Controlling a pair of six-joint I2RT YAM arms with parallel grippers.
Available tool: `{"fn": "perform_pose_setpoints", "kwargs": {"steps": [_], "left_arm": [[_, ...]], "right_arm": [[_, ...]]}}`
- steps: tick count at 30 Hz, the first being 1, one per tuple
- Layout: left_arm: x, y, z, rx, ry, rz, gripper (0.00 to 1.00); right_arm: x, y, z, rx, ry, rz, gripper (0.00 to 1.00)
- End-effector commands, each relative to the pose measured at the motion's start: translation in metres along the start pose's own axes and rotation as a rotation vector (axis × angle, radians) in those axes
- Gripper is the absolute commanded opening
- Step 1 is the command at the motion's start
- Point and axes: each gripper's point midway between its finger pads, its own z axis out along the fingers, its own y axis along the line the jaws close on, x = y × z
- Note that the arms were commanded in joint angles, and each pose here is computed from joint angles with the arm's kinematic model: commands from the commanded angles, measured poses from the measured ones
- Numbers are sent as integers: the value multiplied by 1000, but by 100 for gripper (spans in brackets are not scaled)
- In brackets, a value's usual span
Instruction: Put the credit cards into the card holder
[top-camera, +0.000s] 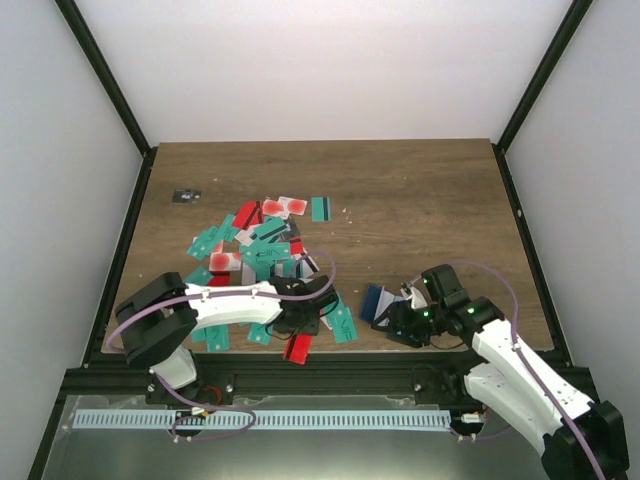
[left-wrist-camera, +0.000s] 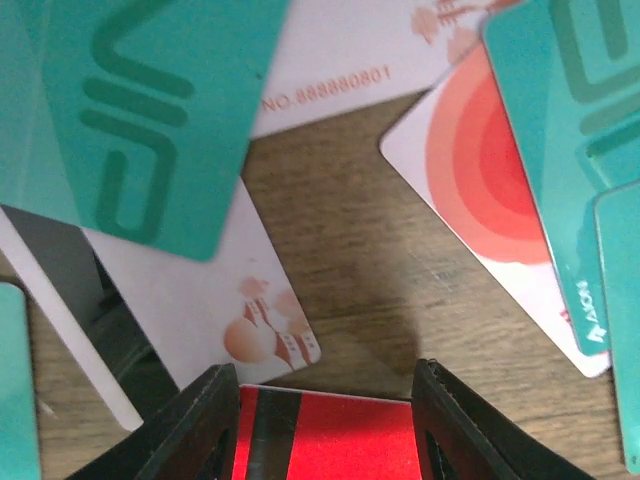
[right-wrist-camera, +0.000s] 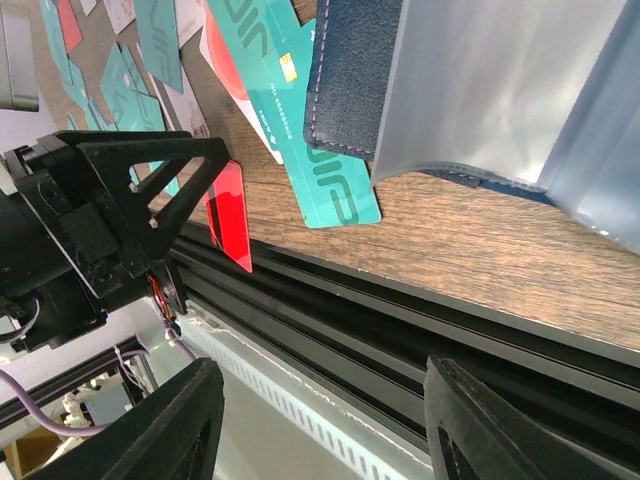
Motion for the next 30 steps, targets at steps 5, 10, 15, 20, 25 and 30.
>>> {"fn": "perform_pose_setpoints", "kwargs": {"steps": [5,10,15,20,25,30], "left_arm": [[39,6,12,-44,150,-45,52],[24,-1,-12,-27,99,-48,57],[18,1,-39,13,61,-41,58],[24,5,-61,102,46,-9,52],[36,0,-68,246,69,55,43],[49,8,-58,315,98,54,38]], "right_arm": [[20,19,12,-47,64,-40,56],[25,39,23,-140,24,-70,53],[37,48,48,-132,22,-104,52],[57,63,78,-90,46,-169,52],[65,65,101,-42,62,-191,53],[69,69,121,-30,60,-187,52]]}}
